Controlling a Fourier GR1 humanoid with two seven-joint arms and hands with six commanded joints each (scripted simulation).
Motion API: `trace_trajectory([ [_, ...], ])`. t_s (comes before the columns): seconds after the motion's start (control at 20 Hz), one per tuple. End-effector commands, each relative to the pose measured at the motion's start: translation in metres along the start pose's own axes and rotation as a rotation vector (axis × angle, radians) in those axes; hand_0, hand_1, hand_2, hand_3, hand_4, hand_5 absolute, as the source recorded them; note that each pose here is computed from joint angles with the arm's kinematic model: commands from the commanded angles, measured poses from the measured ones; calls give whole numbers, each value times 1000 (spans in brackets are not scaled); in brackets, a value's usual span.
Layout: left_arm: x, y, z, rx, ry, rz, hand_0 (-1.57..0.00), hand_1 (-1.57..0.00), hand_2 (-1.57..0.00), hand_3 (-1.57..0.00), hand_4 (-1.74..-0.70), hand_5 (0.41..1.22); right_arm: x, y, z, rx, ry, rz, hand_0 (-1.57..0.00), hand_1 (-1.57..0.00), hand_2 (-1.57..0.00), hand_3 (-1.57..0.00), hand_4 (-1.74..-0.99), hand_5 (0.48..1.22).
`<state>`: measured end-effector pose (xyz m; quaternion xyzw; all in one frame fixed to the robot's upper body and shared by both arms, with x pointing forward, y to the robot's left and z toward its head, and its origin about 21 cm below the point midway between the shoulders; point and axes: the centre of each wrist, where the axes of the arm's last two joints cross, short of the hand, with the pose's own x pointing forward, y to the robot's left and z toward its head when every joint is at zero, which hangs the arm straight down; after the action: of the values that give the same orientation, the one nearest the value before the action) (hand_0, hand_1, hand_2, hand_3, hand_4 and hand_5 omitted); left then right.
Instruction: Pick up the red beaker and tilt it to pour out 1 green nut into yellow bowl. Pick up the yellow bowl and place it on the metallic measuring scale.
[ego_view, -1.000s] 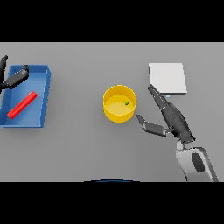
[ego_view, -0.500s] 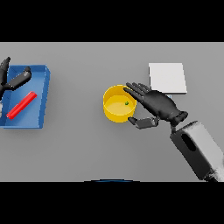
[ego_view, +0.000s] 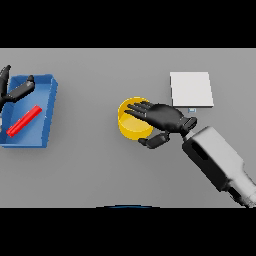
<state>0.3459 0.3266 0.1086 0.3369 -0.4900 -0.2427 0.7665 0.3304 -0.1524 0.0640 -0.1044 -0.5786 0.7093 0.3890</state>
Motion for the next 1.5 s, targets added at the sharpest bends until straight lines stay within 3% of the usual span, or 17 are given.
trace_trajectory([
  [0.0,3,0,-1,-4,-3,1,1,1,1,1,-795,725,-1,3,-5,14,9,-4,1,1,1,1,-1244,685],
  [0.45,2,3,2,-2,-15,-3,1,1,1,1,-799,738,-6,6,-26,158,38,48,1,1,1,1,-1303,674],
  [0.7,2,6,-2,6,-5,-5,1,1,1,1,-793,729,2,6,-34,214,43,76,1,1,-4,-11,-1308,729],
  [0.8,5,5,-1,0,-23,-7,1,1,1,1,-792,725,6,9,-38,221,54,89,-16,-40,-68,-94,-1339,784],
  [0.9,4,4,1,2,-24,4,1,1,1,1,-793,722,4,11,-38,227,59,120,-258,-236,-233,-249,-1387,900],
  [1.0,3,4,1,5,-23,2,1,1,1,1,-795,725,3,11,-36,247,48,111,-721,-664,-624,-472,-1488,1016],
  [1.1,3,9,4,2,-23,4,1,1,1,1,-800,727,3,9,-36,287,46,101,-1027,-991,-965,-691,-1571,1090],
  [1.15,1,11,3,13,-16,-3,1,1,1,1,-799,728,2,5,-36,304,47,93,-1136,-1107,-1086,-867,-1604,1116],
  [1.3,1,6,1,1,-13,2,1,1,1,1,-800,726,2,6,-33,307,42,84,-1348,-1333,-1283,-1092,-1667,1167],
  [1.45,4,10,2,11,-22,9,1,1,1,1,-804,726,3,4,-31,297,40,84,-1457,-1449,-1387,-1170,-1703,1193],
])
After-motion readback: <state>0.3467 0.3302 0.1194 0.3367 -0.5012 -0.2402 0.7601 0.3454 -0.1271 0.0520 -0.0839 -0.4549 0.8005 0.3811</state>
